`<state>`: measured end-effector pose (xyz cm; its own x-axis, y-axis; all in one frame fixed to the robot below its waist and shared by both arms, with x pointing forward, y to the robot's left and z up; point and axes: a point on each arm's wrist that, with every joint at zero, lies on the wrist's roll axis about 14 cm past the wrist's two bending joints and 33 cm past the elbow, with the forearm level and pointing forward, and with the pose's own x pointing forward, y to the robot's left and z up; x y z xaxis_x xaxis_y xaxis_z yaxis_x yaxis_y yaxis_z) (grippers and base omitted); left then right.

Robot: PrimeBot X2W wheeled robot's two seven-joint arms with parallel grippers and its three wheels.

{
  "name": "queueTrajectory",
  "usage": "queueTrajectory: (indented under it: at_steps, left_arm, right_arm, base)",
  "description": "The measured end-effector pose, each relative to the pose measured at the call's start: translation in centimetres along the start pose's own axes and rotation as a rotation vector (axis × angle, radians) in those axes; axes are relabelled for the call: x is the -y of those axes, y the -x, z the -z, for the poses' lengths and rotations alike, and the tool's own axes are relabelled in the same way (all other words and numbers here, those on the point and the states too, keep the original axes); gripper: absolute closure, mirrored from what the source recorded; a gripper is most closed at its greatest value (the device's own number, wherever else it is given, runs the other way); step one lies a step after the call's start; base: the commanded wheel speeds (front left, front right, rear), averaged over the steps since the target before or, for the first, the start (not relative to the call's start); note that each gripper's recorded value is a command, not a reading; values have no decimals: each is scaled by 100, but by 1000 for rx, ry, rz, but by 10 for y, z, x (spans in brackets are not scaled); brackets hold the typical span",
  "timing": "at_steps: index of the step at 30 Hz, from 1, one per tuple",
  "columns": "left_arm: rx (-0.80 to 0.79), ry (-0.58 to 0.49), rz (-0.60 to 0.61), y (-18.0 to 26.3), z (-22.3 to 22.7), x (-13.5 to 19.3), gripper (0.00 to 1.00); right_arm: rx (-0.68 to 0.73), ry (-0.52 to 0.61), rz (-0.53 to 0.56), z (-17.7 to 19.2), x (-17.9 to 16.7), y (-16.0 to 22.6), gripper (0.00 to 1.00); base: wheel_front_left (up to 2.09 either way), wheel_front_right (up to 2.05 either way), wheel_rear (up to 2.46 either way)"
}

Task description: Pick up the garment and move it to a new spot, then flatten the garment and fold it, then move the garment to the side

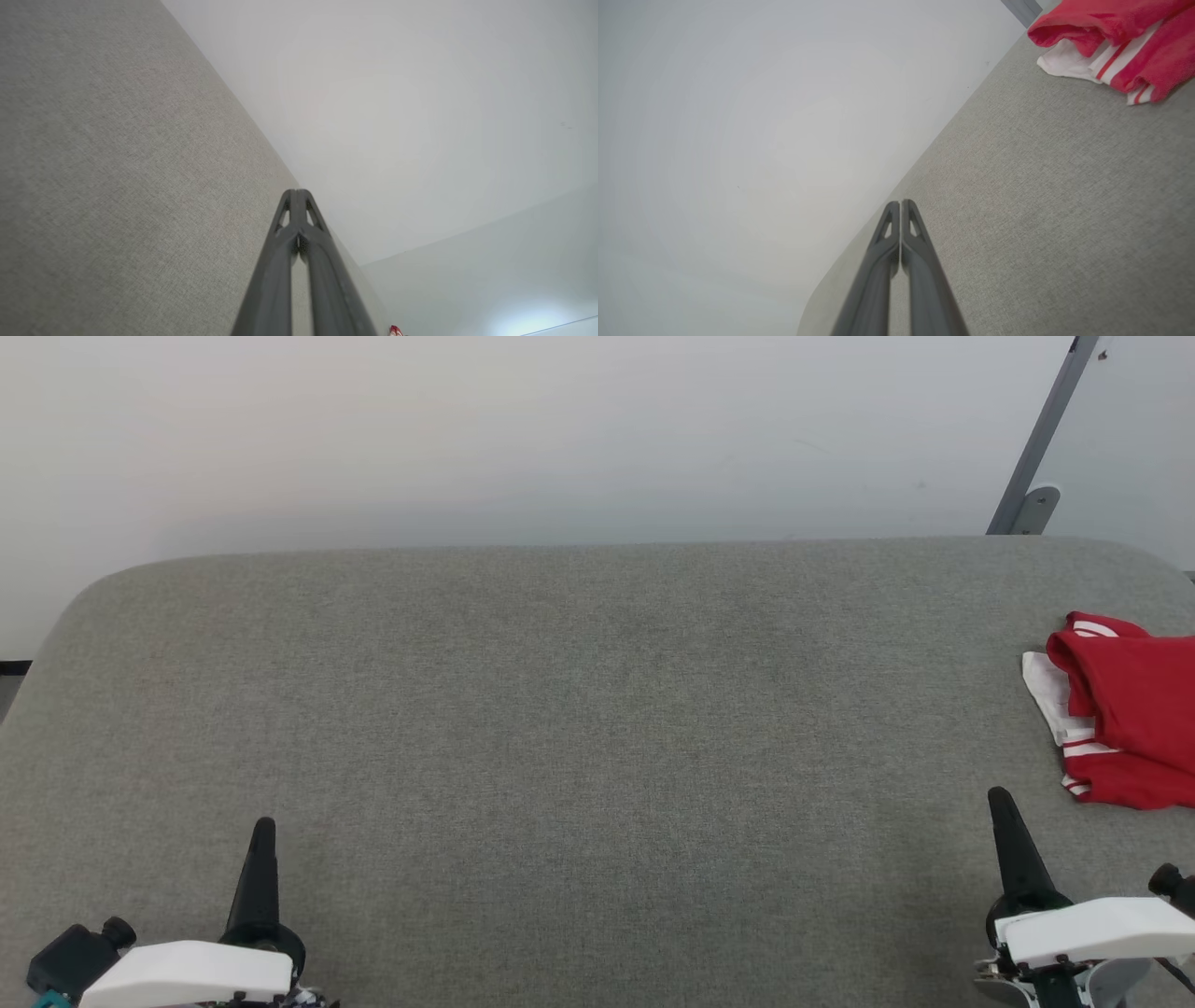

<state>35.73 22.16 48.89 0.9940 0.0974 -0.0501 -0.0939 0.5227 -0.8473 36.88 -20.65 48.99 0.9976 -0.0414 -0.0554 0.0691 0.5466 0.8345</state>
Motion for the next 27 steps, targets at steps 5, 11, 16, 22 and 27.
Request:
queueTrajectory:
  at_steps: [5,11,16,22,27]
  left_arm:
    - [-6,54,2,-3,1,2,100]
    - [-13,114,9,-6,2,5,100]
    - [-23,161,9,-8,4,5,100]
    - [-28,209,17,-11,4,9,100]
    - [-36,254,17,-12,6,9,100]
  right_arm:
    - [-2,-54,-5,0,-2,-2,100]
    - [-6,-116,-8,0,-3,-4,100]
    - [-9,-163,-11,0,-4,-5,100]
    - [-9,-221,-18,-1,-7,-8,100]
    - [-12,-264,-16,0,-6,-8,100]
  base:
    - [0,0,0]
    - [0,0,0]
    - [0,0,0]
    - [0,0,0]
    - [0,0,0]
